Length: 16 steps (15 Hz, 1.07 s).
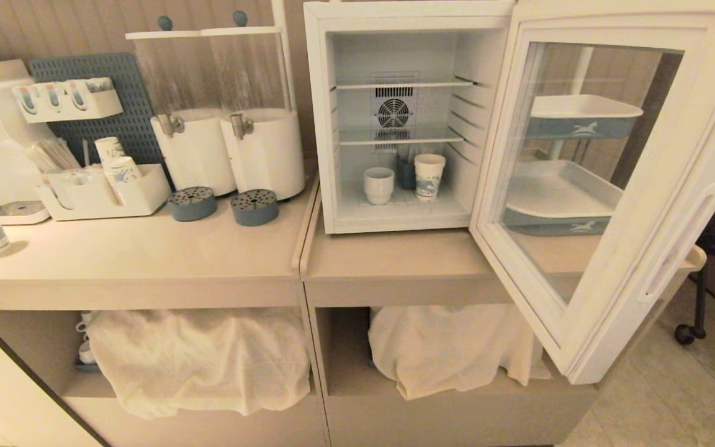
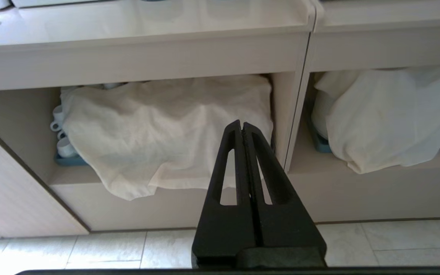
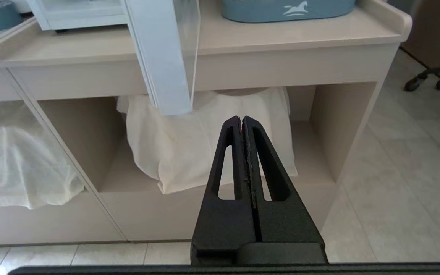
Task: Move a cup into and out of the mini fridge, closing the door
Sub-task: Take the ceramic cup out of the freezer
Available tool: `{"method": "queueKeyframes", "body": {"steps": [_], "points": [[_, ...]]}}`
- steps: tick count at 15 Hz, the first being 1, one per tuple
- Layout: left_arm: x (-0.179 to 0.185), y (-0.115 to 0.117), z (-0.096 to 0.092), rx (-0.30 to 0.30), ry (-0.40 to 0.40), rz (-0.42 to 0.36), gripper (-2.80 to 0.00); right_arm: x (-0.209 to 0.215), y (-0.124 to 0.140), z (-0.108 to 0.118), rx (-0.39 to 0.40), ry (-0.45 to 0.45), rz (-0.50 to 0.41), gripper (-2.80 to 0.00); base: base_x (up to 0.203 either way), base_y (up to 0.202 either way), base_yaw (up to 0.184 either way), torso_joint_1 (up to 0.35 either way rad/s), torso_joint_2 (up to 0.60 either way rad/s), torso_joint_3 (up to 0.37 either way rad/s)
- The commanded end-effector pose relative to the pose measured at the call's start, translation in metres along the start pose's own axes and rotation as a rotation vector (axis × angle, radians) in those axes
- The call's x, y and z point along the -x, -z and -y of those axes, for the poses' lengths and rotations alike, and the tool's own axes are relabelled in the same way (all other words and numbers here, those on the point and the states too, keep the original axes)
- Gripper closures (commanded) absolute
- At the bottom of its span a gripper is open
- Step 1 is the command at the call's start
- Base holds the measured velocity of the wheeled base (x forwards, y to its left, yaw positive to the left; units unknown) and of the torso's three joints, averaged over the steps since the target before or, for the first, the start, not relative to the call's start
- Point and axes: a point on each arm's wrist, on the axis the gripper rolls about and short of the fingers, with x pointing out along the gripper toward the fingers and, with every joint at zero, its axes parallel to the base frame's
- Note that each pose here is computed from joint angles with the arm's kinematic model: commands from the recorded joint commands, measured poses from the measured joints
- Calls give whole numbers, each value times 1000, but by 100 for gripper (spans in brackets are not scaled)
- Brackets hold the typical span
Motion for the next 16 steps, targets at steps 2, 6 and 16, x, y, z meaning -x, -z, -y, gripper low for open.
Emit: {"method": "queueKeyframes", "body": {"steps": [2, 6, 16], "points": [[0, 0, 0, -3, -3, 1, 0, 0, 0, 0, 0, -1, 0, 0, 0, 0, 0, 0, 0, 0], [0, 0, 0, 2, -1, 1, 0, 0, 0, 0, 0, -1, 0, 0, 1, 118, -6, 2, 4, 3], [0, 0, 0, 11, -3, 3, 0, 0, 0, 0, 0, -1, 2, 0, 0, 193, -1, 3, 0, 3]]}}
